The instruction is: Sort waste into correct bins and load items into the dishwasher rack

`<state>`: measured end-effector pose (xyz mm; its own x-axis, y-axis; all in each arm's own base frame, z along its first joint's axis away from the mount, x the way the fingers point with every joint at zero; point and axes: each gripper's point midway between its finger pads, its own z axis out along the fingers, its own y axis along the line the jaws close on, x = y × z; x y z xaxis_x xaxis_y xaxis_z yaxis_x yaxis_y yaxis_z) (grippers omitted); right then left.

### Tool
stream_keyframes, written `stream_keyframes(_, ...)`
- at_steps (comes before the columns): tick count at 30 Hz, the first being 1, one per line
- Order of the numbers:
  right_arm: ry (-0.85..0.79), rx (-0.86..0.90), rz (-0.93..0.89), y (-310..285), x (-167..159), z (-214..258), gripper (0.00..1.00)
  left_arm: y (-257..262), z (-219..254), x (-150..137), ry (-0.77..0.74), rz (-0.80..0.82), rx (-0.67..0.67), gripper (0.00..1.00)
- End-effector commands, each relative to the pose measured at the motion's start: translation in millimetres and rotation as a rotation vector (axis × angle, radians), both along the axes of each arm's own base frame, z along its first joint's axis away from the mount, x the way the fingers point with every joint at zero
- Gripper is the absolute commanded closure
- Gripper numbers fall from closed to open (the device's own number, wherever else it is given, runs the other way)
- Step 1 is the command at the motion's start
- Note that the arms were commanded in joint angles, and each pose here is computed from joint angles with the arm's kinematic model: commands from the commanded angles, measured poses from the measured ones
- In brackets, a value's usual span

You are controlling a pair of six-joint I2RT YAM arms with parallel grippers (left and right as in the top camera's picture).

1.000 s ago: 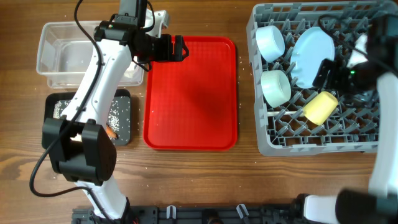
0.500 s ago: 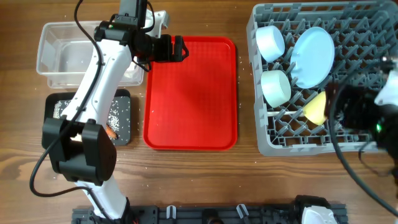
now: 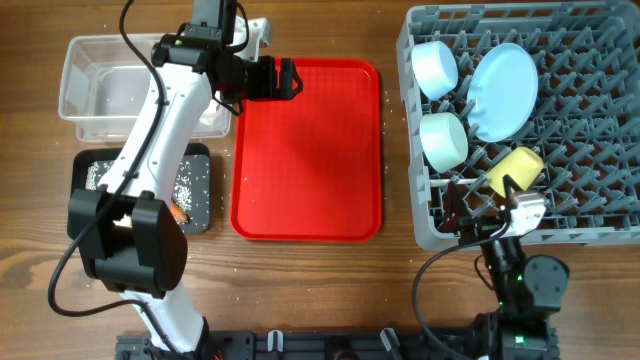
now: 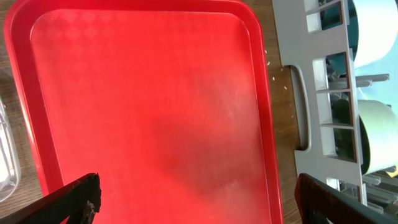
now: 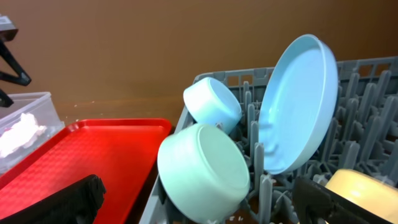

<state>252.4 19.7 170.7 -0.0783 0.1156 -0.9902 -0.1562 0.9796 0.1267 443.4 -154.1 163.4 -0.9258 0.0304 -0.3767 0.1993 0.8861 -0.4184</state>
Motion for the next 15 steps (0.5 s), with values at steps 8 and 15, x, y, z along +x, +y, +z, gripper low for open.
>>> stream_keyframes(8,-0.083,0.012,0.040,9.4,-9.6,10.5,0.00,-1.2,2.6,-1.3,-0.011,-0.009,0.004,0.00)
stream_keyframes(15,-0.076,0.013,0.040,9.4,-9.1,8.8,0.00,-1.2,2.6,-1.3,-0.011,-0.009,0.004,0.00)
